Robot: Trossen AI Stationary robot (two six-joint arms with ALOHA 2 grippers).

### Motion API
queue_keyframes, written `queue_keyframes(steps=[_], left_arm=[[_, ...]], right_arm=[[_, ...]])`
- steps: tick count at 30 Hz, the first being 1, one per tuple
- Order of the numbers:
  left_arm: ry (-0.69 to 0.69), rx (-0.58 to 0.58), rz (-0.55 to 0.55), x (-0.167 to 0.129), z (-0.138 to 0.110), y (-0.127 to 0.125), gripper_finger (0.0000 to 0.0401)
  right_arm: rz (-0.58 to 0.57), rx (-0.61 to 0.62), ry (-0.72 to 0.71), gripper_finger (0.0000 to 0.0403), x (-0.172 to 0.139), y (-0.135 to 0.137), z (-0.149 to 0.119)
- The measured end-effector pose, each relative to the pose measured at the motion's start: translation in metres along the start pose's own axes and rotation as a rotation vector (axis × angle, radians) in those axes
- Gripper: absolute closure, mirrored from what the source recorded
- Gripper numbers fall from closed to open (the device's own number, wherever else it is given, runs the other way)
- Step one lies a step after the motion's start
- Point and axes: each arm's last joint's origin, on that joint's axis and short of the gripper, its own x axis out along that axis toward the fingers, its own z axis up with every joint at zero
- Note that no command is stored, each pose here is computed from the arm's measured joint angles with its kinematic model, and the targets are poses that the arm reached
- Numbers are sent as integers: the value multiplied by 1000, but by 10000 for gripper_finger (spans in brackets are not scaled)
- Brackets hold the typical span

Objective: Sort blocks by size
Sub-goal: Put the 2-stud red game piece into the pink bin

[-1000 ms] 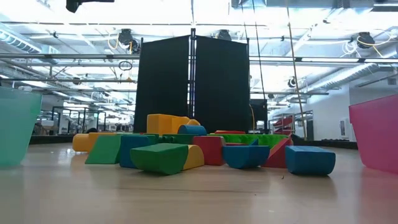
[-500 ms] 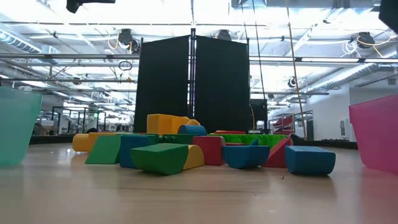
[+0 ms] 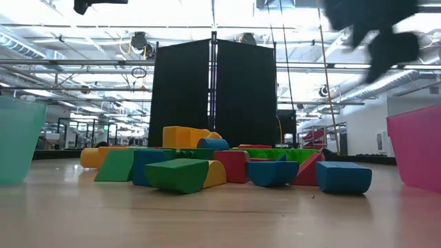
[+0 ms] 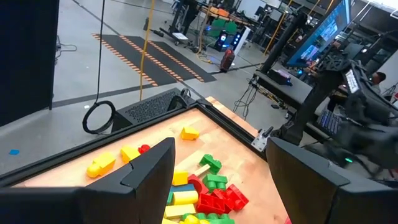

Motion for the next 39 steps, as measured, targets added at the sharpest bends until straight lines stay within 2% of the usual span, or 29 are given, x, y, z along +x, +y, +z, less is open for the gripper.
queue_keyframes(steps=[4,9,12,16,28,33,39], left_arm=[[0,0,0,0,0,0,146],[0,-1,0,0,0,0,146],[0,-1,0,0,0,0,146],[0,-1,0,0,0,0,146],[-1,24,-1,0,0,0,146],[-1,24,-1,0,0,0,146],[-1,24,-1,0,0,0,146]], right_arm=[[-122,139,-56,63,17,-19,38],[-248,232,-40,62,46,-35,62],[-294,241,-21,62,62,-38,66],[-283,239,-23,62,80,-35,69],[-412,218,54,67,136,-44,65],[-426,261,59,111,140,-46,67],[-435,296,61,233,141,-49,69]])
